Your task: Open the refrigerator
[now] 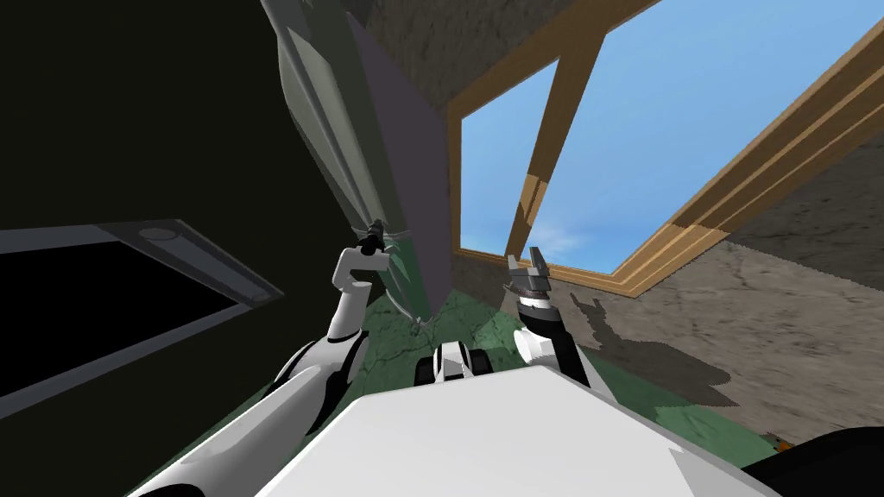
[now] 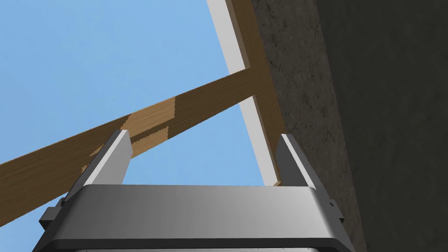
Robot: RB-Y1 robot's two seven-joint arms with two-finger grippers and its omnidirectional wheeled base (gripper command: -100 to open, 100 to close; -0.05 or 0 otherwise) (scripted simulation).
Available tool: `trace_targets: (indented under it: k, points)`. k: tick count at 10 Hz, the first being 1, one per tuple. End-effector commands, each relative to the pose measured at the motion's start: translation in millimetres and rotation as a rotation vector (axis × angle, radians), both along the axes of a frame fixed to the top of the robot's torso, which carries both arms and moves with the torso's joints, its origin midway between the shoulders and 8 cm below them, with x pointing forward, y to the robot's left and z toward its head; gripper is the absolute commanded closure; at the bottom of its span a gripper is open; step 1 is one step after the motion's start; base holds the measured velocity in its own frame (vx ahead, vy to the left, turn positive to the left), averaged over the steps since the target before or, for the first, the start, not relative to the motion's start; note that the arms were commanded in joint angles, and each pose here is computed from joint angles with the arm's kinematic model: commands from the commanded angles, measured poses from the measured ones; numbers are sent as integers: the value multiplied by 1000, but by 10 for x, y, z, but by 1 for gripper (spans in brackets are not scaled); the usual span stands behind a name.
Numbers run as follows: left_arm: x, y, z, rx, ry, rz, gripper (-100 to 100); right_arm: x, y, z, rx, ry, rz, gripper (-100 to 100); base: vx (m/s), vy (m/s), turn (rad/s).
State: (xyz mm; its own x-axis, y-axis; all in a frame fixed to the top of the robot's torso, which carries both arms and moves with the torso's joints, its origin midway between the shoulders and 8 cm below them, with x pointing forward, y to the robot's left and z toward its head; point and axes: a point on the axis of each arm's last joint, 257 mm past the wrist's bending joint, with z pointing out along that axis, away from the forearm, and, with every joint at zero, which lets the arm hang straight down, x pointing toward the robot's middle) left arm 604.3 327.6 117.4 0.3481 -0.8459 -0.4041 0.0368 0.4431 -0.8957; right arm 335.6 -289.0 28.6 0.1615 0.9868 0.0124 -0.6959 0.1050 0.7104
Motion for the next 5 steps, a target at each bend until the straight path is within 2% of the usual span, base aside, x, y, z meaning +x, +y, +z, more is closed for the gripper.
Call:
trace_targets:
  k: [1,2,3,4,5]
  points:
    - [74,267,-7,0,4,59,-100,0,0,0,0,0,0,0,-88,35,-129]
    - [96,435,35,1,-3,94,-100,0,-1,0,0,0,0,0,-92,26,-232]
    - [110,447,5,0,4,97,-100,0,0,0,0,0,0,0,-67,24,-128]
    - [127,614,41,0,-2,131,-100,0,-1,-1,0,0,0,0,-71,22,-216]
    - [129,769,100,1,-13,163,-100,0,0,0,0,0,0,0,-111,39,-401]
